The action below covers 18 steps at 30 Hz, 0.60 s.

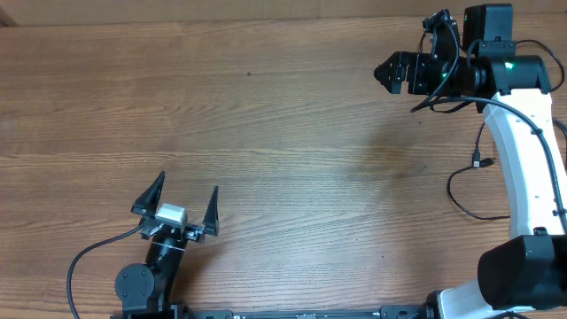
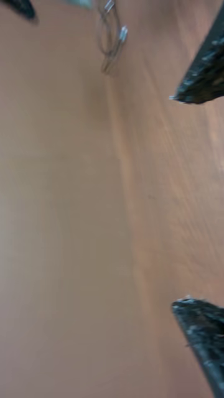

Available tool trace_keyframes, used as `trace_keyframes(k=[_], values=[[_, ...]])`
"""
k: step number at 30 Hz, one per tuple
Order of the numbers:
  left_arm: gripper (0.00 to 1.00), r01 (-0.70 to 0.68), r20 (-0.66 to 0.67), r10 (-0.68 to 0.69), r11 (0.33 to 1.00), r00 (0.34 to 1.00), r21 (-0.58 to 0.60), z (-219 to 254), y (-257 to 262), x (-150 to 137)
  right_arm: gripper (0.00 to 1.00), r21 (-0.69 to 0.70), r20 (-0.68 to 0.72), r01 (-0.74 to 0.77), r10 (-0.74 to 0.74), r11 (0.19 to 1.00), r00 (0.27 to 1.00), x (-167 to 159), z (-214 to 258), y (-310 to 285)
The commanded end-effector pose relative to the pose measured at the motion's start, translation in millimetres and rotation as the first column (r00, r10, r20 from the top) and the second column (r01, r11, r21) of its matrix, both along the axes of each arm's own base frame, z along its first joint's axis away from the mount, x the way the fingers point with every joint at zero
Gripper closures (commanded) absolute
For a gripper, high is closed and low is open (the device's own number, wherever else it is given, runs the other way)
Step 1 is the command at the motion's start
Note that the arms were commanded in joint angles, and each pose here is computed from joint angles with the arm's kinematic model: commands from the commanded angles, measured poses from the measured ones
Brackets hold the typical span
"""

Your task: Untangle cables

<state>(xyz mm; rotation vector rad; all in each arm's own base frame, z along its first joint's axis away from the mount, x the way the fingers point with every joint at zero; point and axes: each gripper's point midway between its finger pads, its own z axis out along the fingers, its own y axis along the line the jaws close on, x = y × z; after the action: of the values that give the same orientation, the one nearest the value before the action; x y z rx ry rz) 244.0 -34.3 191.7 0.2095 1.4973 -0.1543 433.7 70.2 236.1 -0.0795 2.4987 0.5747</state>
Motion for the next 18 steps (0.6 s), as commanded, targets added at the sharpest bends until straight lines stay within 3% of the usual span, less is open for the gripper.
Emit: trace_keyframes(k=[1,6,18], values=[[0.0,-0.145,-0.024,0.144,0.987,0.989,-0.062,-4,26,2,0.0,-0.006,0.035,-0.005,0.005,1.0,0.999,4,11,0],[0.0,-0.219,-0.163,0.2,0.969,0.966,-0.11,-35,37,2,0.0,-0.006,0.035,-0.005,0.005,1.0,0.999,4,11,0],[0.01,-0.238,-0.149,0.231,0.971,0.962,-0.032,-36,40,2,0.0,-0.006,0.035,-0.004,0.005,1.0,0.999,4,11,0]])
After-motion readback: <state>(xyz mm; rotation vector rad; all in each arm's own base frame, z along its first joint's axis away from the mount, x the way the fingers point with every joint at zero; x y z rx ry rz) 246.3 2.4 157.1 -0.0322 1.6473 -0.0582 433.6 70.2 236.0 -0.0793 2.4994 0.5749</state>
